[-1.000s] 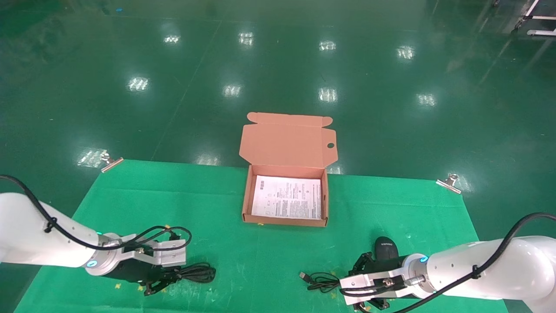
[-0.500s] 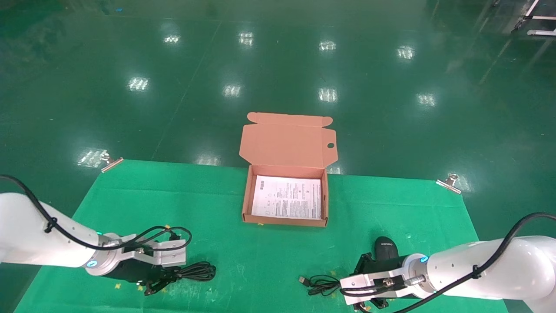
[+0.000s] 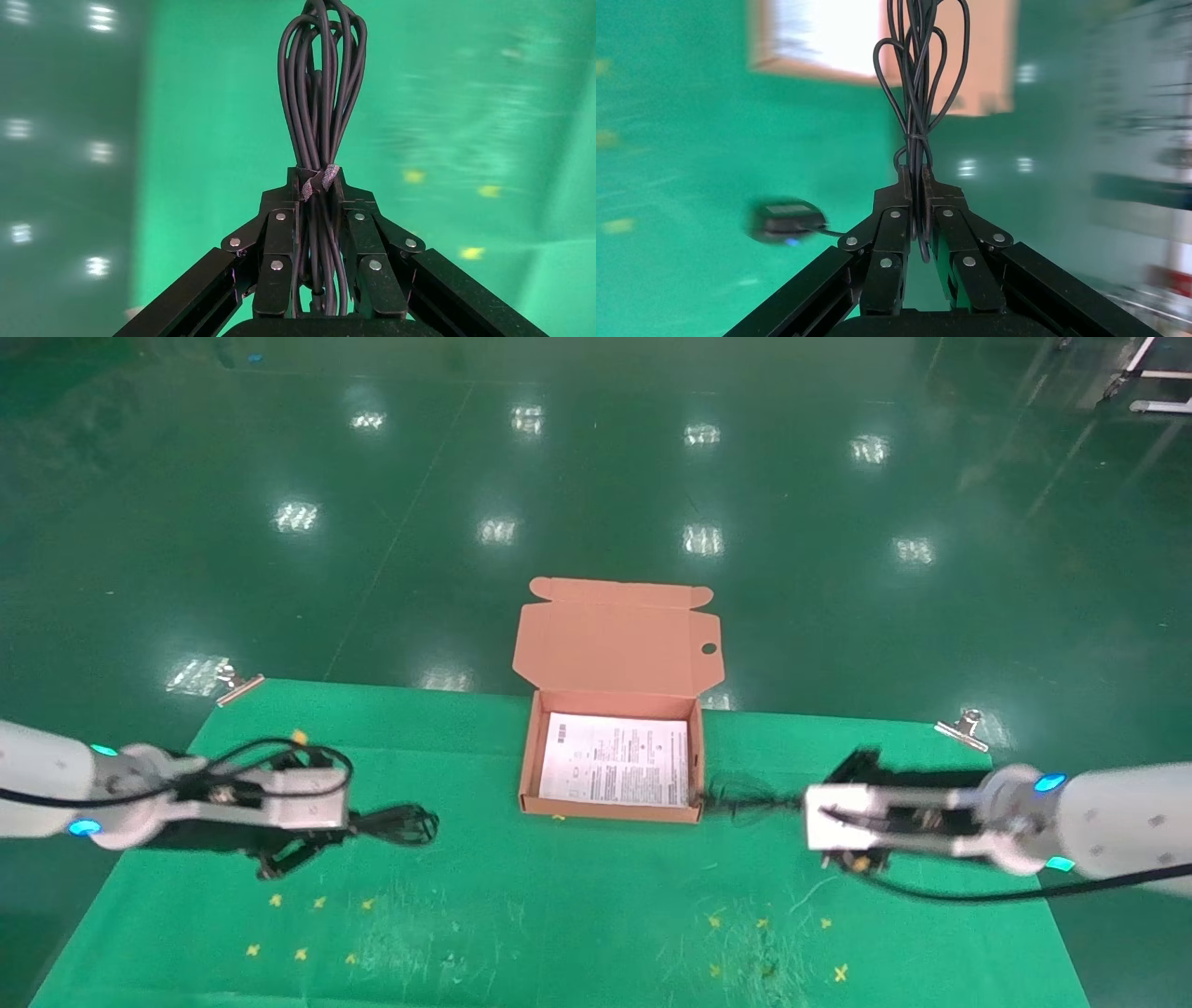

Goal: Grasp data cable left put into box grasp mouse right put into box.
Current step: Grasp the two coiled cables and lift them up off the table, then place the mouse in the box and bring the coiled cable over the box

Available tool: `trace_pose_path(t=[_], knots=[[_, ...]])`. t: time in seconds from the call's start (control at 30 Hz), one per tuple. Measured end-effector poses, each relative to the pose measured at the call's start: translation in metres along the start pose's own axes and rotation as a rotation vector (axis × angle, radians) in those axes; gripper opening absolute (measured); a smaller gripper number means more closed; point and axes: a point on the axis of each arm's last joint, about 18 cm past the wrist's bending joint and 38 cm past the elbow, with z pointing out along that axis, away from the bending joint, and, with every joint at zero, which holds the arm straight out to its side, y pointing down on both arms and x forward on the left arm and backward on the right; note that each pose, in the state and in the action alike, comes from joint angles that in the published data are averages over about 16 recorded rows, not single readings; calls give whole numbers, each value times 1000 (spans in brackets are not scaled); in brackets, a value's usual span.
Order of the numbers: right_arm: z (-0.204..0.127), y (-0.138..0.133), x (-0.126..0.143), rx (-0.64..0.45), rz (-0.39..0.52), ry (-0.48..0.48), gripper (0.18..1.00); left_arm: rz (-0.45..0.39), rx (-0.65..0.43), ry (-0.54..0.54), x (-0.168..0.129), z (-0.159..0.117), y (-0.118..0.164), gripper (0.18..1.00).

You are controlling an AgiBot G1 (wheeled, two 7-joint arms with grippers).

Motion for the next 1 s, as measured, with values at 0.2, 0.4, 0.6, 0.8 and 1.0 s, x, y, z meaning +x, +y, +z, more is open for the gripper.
trace_pose_path(t=[0.2, 0.4, 0.6, 0.8, 1.0], knots=[[-22, -16, 50, 23, -18, 149, 200, 36, 23, -129, -33, -23, -21, 264], [-32, -48, 99, 83, -54, 278, 199, 84, 57, -247, -64, -38, -50, 263], [-31, -84, 141, 151, -93, 372, 199, 130, 86, -333, -87, -45, -76, 263], [-25, -115, 172, 208, -123, 430, 199, 161, 102, -394, -104, -47, -95, 263], [-20, -135, 190, 248, -143, 457, 198, 174, 111, -434, -115, -50, -106, 263]])
